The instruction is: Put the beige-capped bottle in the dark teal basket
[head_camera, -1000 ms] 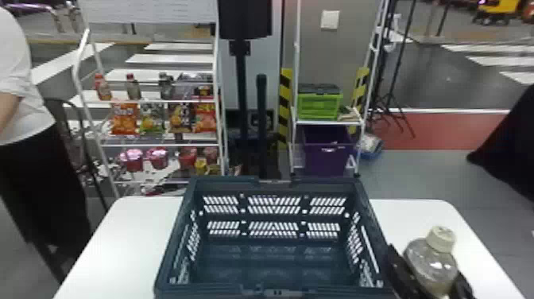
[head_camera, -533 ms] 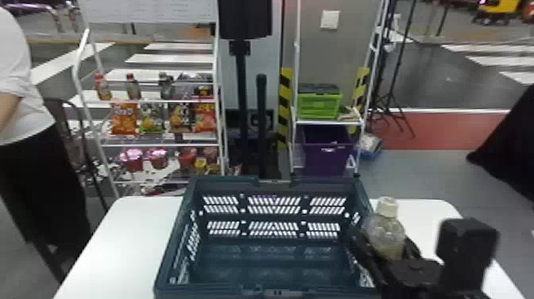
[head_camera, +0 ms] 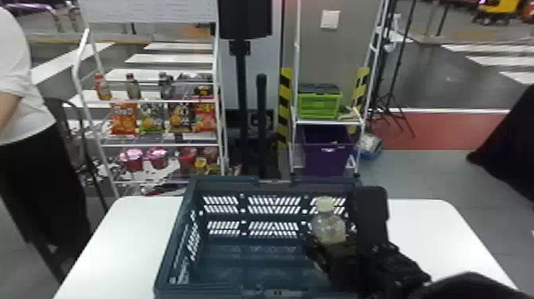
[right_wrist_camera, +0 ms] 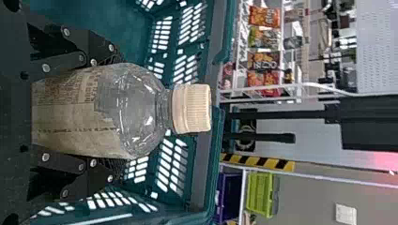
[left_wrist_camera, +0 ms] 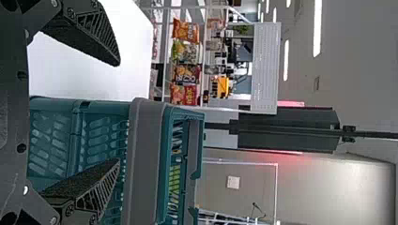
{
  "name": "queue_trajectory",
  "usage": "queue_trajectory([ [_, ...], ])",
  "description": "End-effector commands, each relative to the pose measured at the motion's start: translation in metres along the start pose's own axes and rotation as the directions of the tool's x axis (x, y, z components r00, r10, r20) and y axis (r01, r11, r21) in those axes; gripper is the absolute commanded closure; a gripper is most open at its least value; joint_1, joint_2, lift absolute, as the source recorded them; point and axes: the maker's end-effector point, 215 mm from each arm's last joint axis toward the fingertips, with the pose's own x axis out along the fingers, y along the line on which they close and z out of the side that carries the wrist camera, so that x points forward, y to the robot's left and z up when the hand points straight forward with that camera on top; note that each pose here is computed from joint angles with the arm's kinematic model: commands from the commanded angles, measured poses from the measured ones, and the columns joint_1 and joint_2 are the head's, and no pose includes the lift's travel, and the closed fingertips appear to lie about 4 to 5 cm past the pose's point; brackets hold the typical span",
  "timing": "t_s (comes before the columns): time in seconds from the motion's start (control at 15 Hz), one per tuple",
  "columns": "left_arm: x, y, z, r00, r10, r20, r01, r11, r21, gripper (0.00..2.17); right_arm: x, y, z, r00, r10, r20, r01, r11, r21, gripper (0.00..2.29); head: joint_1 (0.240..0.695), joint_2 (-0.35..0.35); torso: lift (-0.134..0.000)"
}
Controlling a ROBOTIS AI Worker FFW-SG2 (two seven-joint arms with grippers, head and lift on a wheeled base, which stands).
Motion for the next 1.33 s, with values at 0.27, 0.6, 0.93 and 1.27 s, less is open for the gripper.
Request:
queue_trajectory([
  [0.27,-0.003,0.007,0.002,1.0,0.011,0.015,-0.011,1.0,-0.005,0.16,0.034,0.021,-0.021,0.99,0.03,-0.137,-0.036,0.998,-0.042,2.29,0.499,0.0,0.0],
  [0.6,-0.002,0.01,0.003,1.0,0.016,0.017,-0.016,1.0,-0.007,0.16,0.048,0.022,-0.04,0.981,0.034,-0.189,-0.044,0.998,-0.046,1.97,0.499,0.0,0.0],
  [0.93,-0.001,0.013,0.003,1.0,0.019,0.016,-0.019,1.0,-0.006,0.16,0.047,0.024,-0.041,0.981,0.034,-0.192,-0.044,0.998,-0.047,0.0,0.499,0.0,0.0],
  [1.27,-0.001,0.013,0.004,1.0,0.018,0.019,-0.017,1.0,-0.008,0.16,0.045,0.024,-0.029,0.987,0.036,-0.157,-0.043,0.998,-0.042,0.04,0.499,0.0,0.0],
])
